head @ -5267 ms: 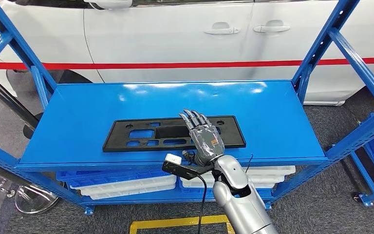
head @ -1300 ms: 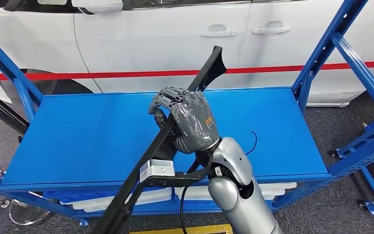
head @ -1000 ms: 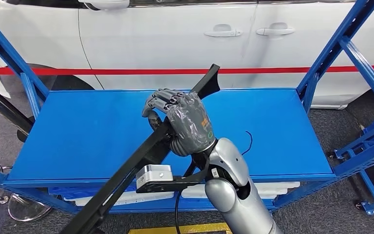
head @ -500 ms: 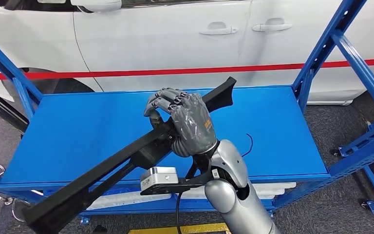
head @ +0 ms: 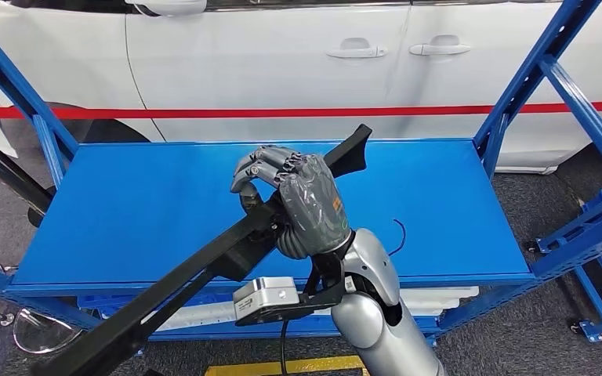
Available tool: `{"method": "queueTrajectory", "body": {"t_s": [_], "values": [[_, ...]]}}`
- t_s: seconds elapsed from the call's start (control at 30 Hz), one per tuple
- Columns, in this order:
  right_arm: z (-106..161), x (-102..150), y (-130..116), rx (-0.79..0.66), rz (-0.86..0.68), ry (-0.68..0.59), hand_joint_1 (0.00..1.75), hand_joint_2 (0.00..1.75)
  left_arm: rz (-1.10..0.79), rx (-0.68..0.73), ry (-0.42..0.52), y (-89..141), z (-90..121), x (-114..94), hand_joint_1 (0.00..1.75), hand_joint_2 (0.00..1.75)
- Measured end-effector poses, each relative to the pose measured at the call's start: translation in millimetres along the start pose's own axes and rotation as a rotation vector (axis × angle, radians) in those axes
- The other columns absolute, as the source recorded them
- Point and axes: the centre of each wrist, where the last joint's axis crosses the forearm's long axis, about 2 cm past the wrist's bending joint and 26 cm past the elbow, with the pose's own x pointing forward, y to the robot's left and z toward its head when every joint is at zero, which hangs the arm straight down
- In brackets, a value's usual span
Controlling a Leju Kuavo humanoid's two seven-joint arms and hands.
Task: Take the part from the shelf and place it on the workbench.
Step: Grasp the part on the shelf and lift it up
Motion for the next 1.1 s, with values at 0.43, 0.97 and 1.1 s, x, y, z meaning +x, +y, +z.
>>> {"method": "queueTrajectory", "body": {"t_s": [0.43,0.97,1.1], "values": [[3,5,5,0.015,-0.025,-0.019,1.75,1.75,0.009,-0.008,0.02,0,3,-4,0.0,1.75],[5,10,4,0.009,-0.03,-0.032,1.75,1.75,0.028,-0.014,0.031,-21,-13,21,0.0,1.75],[6,9,4,0.012,-0.029,-0.029,1.75,1.75,0.029,-0.016,0.032,-22,-13,21,0.0,1.75]]}}
